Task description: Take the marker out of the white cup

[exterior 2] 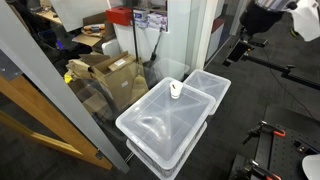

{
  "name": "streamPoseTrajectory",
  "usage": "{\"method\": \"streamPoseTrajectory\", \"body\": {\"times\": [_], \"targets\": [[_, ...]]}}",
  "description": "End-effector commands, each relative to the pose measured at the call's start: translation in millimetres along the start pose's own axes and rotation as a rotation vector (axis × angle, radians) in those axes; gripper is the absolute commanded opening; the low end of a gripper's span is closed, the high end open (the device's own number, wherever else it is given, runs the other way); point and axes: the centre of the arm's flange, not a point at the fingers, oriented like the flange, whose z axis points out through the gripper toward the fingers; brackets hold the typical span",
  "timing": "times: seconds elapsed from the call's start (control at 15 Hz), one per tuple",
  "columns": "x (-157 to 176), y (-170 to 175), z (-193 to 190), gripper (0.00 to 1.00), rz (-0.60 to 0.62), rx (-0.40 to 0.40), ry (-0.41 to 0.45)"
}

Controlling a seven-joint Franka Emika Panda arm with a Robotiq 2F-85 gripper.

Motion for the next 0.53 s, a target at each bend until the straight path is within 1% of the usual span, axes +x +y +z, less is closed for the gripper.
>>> {"method": "streamPoseTrajectory", "body": {"times": [0.0, 0.2, 0.47], "targets": [[37.0, 20.1, 28.0, 1.0, 0.026, -0.01, 0.064], [54.9, 33.3, 47.8, 1.0, 0.069, -0.008, 0.116], [77.8, 51.9, 73.5, 1.0, 0.109, -0.01, 0.161]]}}
